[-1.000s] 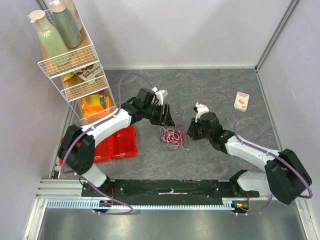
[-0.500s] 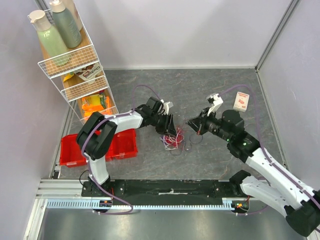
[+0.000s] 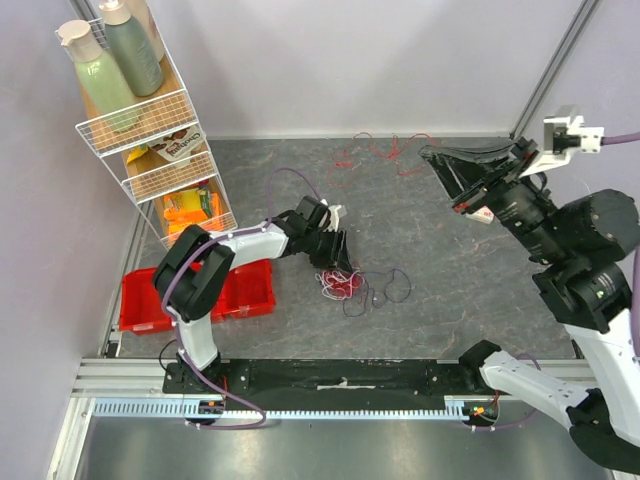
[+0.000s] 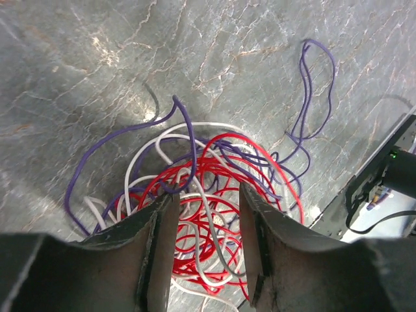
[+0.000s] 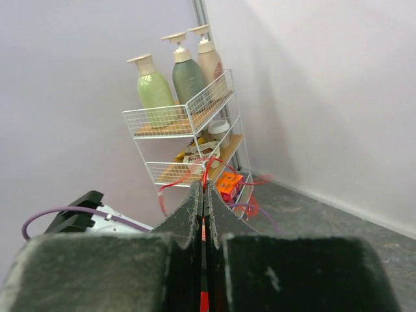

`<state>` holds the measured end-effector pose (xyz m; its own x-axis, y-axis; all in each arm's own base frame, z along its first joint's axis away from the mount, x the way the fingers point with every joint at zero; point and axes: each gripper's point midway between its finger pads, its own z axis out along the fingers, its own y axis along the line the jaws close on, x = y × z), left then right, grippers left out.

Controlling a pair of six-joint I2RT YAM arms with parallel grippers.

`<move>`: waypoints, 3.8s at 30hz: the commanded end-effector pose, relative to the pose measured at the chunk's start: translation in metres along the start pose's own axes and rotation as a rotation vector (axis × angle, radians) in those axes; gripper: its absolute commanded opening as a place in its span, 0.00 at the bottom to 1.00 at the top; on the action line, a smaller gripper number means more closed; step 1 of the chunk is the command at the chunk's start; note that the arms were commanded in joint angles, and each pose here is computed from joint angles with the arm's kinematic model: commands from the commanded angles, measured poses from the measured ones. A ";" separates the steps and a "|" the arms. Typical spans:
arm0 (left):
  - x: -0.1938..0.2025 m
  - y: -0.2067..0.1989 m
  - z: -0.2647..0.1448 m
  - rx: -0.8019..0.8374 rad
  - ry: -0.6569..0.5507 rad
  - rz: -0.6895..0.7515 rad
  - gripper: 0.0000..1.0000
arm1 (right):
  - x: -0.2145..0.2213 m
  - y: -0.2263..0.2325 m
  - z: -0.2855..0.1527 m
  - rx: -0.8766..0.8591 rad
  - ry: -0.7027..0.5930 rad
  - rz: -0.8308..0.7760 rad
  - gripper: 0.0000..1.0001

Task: Untangle the cables

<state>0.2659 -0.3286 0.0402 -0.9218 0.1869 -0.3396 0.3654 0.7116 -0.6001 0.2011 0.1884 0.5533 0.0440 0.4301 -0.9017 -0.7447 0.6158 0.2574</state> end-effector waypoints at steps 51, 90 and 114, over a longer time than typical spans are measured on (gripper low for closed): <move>-0.002 -0.186 -0.219 0.693 -0.693 0.767 0.13 | 0.234 0.015 -0.039 -0.290 0.449 0.268 0.00; 0.003 0.058 -0.286 -0.575 -1.054 -0.082 0.02 | 0.282 -0.086 -0.071 0.265 0.531 0.127 0.98; 0.074 0.080 -0.240 -0.580 -0.759 -0.552 0.49 | 0.309 -0.087 -0.078 0.268 0.575 0.190 0.98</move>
<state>0.1924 -0.0960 0.1163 -0.6119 -0.5080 -0.6062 -0.3534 0.8613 -0.3650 0.2262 0.2111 0.2144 -0.5175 0.1305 -0.8456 -0.4901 0.7649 0.4180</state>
